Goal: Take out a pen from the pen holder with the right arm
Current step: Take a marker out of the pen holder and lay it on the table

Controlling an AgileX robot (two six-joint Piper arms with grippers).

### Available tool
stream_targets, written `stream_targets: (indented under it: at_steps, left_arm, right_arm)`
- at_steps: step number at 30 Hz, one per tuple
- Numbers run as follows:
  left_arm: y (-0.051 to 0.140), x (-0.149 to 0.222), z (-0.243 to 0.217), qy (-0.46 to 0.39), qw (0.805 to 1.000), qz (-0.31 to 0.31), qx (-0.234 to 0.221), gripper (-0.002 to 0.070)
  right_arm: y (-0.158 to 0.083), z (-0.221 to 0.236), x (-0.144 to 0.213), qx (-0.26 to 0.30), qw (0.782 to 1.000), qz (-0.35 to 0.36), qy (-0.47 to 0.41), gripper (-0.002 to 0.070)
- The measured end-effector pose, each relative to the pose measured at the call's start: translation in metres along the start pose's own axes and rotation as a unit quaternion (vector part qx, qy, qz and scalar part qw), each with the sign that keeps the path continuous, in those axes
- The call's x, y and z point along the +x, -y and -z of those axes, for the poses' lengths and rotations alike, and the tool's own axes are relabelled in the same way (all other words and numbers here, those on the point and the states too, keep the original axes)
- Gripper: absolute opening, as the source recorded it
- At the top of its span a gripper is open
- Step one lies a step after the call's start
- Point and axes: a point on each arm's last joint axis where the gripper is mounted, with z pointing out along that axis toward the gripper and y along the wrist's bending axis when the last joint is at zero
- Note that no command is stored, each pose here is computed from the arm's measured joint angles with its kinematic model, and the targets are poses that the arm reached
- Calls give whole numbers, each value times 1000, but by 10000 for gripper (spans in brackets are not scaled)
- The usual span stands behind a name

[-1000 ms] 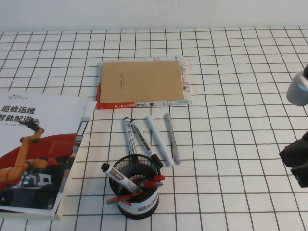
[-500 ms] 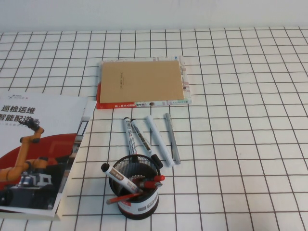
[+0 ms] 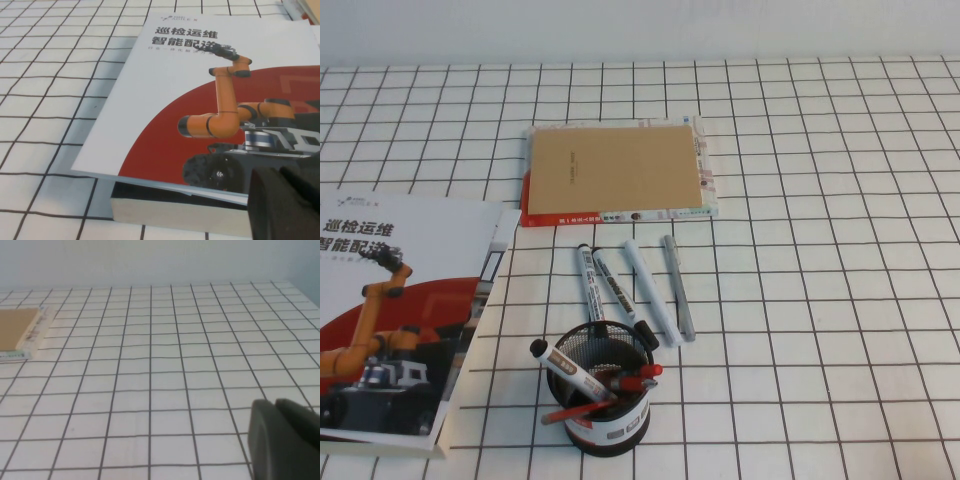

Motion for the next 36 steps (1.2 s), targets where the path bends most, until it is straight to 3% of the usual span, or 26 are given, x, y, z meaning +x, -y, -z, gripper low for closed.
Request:
stream_targets:
  at_steps: [11,36]
  left_arm:
    - [0,0,0,0,1000,0,0,-3]
    - [0,0,0,0,1000,0,0,-3]
  right_arm:
    - [1,6,14,1,998,36,-60,-15]
    - [1,6,15,1,997,37,-65,-16]
